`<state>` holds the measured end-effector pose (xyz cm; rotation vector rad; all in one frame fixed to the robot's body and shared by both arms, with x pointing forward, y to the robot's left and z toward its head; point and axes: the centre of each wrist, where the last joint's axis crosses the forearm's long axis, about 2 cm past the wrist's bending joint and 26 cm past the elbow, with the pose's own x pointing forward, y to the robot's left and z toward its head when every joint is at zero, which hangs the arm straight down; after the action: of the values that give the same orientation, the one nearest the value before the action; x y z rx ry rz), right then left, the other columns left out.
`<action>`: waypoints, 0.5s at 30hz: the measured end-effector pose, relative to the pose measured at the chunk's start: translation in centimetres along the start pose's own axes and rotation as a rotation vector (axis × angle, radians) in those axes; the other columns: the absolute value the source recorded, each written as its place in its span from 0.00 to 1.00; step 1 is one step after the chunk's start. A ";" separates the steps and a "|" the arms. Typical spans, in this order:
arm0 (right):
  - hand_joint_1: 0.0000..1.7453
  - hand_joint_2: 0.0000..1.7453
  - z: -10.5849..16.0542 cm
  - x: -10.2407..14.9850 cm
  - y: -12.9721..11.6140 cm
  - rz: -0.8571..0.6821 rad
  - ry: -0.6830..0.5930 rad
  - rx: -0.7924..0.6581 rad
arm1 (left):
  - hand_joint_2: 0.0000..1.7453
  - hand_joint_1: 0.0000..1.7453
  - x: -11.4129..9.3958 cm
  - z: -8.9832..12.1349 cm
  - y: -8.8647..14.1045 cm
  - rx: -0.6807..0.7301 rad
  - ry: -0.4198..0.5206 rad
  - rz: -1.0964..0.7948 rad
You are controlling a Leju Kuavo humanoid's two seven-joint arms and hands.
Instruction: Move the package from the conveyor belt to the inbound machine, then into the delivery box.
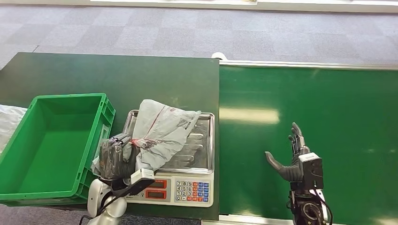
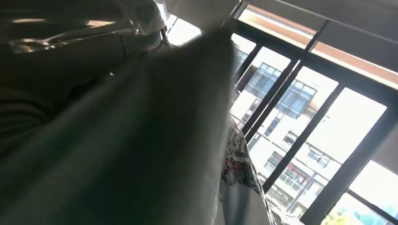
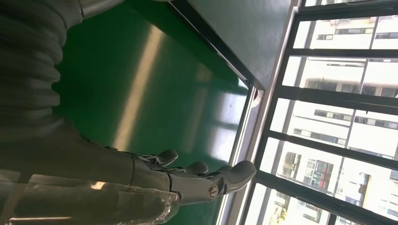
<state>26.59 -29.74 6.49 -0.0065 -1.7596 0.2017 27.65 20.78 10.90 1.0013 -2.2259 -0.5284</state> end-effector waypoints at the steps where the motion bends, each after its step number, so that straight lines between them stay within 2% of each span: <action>1: 0.00 1.00 -0.1 0.0 0.0 -0.001 0.000 0.003 | 0.00 1.00 0.0 -0.2 0.3 0.018 0.001 0.000; 5: 0.00 1.00 -0.6 -0.1 0.1 -0.007 -0.004 0.008 | 0.00 1.00 0.3 -0.9 1.8 0.103 0.001 0.004; 15: 0.00 1.00 -1.2 -0.4 0.1 -0.025 -0.006 0.010 | 0.00 1.00 1.6 -6.2 8.1 0.409 -0.133 -0.057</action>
<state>27.82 -29.52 6.31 0.0237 -1.7633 0.1925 26.86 24.04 20.70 1.2681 -2.4891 -0.1667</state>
